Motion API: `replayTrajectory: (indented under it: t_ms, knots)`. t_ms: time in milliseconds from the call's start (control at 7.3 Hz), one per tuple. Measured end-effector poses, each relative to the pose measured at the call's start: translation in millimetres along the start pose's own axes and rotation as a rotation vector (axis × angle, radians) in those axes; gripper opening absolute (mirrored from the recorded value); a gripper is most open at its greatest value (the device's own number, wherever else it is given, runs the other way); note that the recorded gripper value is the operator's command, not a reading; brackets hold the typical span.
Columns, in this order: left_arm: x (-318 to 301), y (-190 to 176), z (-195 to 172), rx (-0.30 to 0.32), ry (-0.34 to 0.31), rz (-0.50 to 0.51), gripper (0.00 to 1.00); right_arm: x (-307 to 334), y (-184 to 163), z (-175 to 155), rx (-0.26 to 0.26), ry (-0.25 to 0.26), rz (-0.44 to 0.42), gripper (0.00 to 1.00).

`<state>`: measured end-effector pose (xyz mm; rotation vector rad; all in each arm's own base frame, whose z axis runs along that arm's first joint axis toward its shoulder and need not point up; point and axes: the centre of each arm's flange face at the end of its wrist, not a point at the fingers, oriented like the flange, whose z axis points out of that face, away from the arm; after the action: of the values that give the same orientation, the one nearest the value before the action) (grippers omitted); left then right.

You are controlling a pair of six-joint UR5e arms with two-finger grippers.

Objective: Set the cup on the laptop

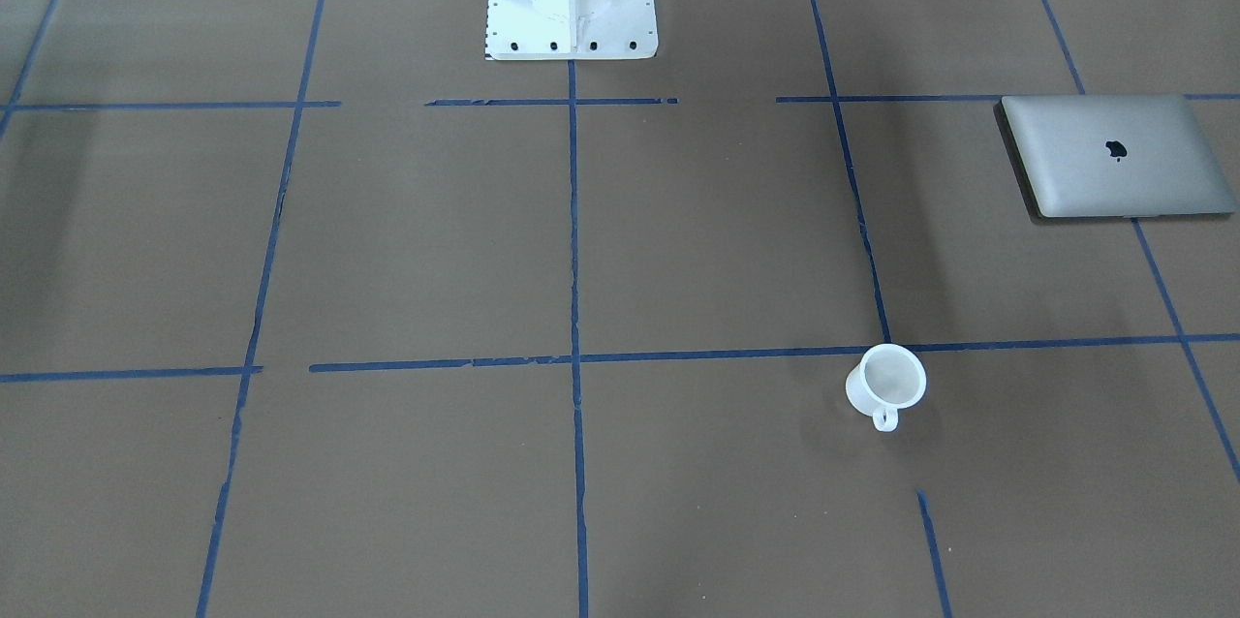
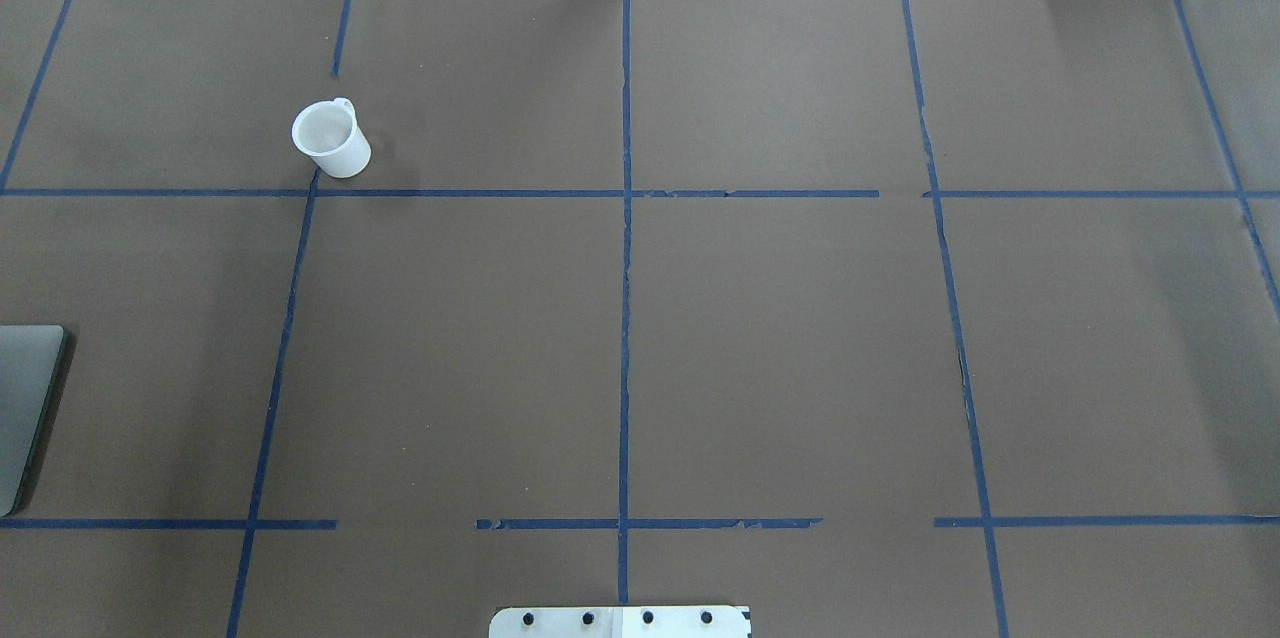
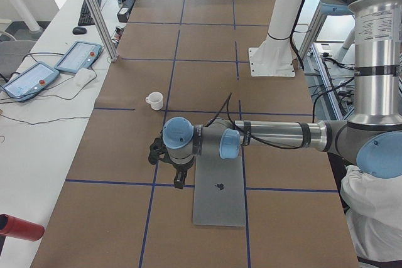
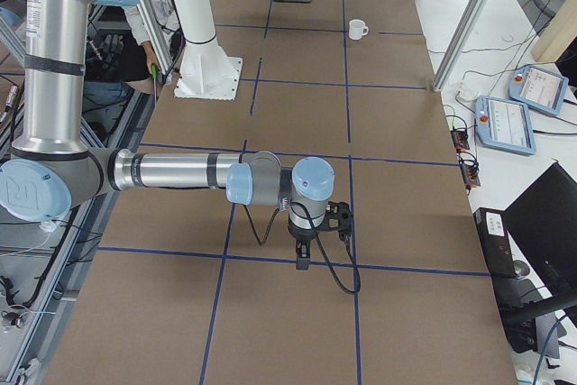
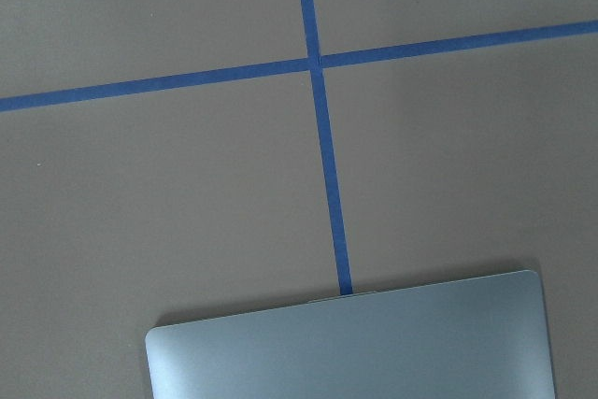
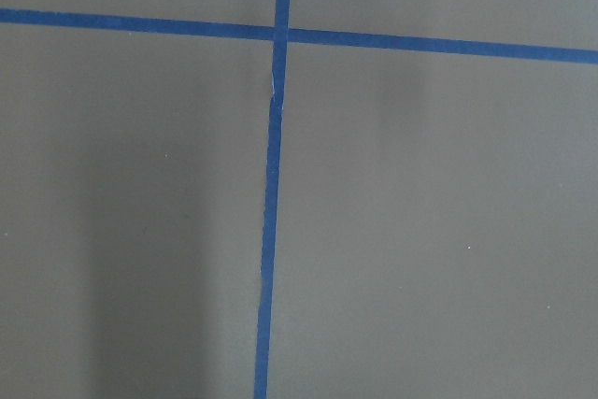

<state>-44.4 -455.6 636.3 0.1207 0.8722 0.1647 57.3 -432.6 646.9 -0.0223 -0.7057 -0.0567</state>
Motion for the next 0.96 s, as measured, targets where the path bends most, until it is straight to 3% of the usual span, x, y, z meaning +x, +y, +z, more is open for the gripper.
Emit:
replayTrajectory:
  t_ms: [274, 685, 959]
  knots:
    - [33, -27, 5, 0.017, 0.033, 0.069, 1.0, 0, 0, 0, 0.0, 0.0, 0.0, 1.0]
    - [164, -144, 17, 0.022, 0.075, 0.171, 1.0, 0, 0, 0, 0.0, 0.001, 0.0, 1.0]
    - [256, -219, 41, 0.006, 0.072, 0.155, 1.0, 0, 0, 0, 0.001, 0.0, -0.001, 1.0]
